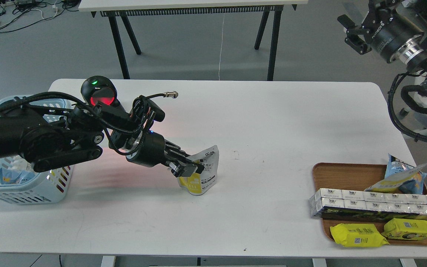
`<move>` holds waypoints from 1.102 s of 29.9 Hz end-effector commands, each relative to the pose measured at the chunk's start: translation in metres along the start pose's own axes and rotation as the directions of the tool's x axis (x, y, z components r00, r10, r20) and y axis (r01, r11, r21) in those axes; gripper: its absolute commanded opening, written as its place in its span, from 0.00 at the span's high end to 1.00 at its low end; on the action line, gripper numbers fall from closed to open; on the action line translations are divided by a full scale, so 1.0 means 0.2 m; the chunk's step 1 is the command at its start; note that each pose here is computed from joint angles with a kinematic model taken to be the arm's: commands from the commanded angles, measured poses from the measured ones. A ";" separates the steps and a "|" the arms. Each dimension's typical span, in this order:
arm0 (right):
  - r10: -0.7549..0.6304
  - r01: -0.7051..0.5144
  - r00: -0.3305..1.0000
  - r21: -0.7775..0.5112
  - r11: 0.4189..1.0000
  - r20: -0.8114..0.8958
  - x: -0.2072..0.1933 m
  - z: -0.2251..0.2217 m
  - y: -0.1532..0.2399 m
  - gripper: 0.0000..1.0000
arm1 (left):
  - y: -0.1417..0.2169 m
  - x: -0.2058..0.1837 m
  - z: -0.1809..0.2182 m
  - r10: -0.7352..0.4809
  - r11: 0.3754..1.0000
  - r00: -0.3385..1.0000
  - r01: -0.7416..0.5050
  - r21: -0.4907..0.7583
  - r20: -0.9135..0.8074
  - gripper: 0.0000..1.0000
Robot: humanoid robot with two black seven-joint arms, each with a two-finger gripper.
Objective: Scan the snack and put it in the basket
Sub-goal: 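Lift the bag with the left gripper and hold it over the scanner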
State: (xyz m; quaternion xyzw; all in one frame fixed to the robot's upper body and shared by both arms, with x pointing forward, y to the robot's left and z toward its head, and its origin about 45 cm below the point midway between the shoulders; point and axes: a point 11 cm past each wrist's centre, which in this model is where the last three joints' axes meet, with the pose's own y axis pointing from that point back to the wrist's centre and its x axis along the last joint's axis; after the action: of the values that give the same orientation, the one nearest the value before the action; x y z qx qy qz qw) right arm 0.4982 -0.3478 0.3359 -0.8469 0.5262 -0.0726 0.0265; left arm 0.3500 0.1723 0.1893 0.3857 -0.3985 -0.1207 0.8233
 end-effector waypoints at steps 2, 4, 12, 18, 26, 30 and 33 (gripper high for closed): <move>0.003 -0.003 1.000 -0.004 1.000 0.000 0.00 0.01 0.01 0.02 | 0.02 0.01 -0.01 0.016 1.000 1.000 -0.016 0.004 -0.012 1.00; 0.004 -0.004 1.000 -0.008 1.000 0.002 0.01 0.02 0.01 0.02 | 0.06 0.01 -0.04 0.025 0.999 0.999 -0.024 0.022 -0.022 1.00; 0.006 -0.006 1.000 -0.006 1.000 0.003 0.01 0.02 0.02 0.02 | 0.36 0.10 -0.19 0.117 0.982 0.993 -0.113 0.150 -0.016 1.00; 0.001 -0.001 1.000 -0.004 1.000 0.007 -0.01 0.02 0.01 0.02 | 0.56 0.12 -0.28 0.163 0.960 0.986 -0.156 0.234 -0.013 1.00; 0.002 -0.002 1.000 0.000 1.000 0.009 0.00 0.01 0.00 0.02 | 0.80 0.13 -0.46 0.174 0.904 0.984 -0.172 0.392 0.029 1.00; 0.003 -0.003 1.000 0.002 1.000 0.009 0.00 0.01 0.00 0.02 | 0.86 0.12 -0.50 0.186 0.887 0.982 -0.178 0.426 0.024 1.00; 0.002 -0.002 1.000 0.004 1.000 0.011 -0.01 0.01 0.00 0.02 | 0.88 0.11 -0.51 0.189 0.882 0.982 -0.181 0.435 0.024 1.00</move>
State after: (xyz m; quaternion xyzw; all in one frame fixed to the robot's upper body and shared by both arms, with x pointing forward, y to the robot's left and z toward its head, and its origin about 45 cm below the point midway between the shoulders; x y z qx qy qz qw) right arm 0.4975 -0.3474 0.3337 -0.8467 0.5267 -0.0689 0.0301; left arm 0.4214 0.3294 0.2900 0.5180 -0.4427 0.0500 0.7302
